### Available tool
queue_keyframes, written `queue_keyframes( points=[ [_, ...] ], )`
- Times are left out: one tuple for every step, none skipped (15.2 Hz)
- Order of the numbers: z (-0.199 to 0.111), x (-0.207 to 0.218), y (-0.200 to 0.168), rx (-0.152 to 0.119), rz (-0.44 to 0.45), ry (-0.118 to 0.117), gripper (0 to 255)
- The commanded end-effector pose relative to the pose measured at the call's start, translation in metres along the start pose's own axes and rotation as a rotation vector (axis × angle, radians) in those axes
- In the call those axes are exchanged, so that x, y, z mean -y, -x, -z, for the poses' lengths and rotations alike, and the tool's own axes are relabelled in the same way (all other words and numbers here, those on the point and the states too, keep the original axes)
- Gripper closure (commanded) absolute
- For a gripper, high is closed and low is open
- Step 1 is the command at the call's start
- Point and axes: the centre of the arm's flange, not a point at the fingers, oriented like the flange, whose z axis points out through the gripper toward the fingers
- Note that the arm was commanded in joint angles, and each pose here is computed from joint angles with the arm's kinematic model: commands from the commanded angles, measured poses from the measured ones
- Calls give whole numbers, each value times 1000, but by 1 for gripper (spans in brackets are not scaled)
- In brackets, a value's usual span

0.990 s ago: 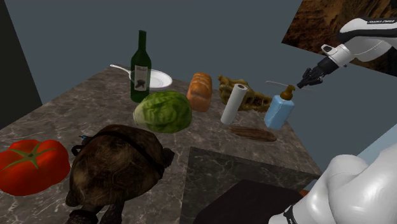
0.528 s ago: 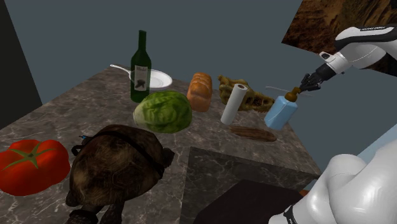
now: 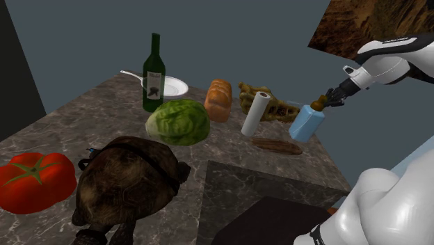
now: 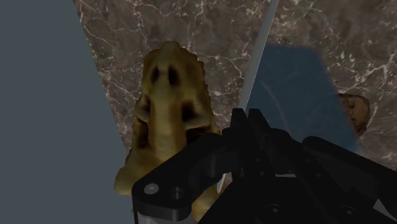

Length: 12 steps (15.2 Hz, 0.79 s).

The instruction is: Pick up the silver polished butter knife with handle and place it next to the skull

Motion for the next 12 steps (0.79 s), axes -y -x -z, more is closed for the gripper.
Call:
queue_keyframes(
  points=[
    [-10, 1, 4, 0, 0, 1, 255],
    [-15, 2, 6, 0, 0, 1, 255],
    [-20, 3, 8, 0, 0, 1, 255],
    [-25, 4, 9, 0, 0, 1, 255],
    [-30, 4, 11, 0, 0, 1, 255],
    [-35, 5, 13, 0, 0, 1, 255],
    [-40, 6, 15, 0, 0, 1, 255],
    [-44, 7, 17, 0, 0, 1, 255],
    [-49, 8, 19, 0, 0, 1, 255],
    [-54, 8, 21, 0, 0, 1, 255],
    [-59, 9, 22, 0, 0, 1, 255],
    [-64, 10, 24, 0, 0, 1, 255]
  ],
)
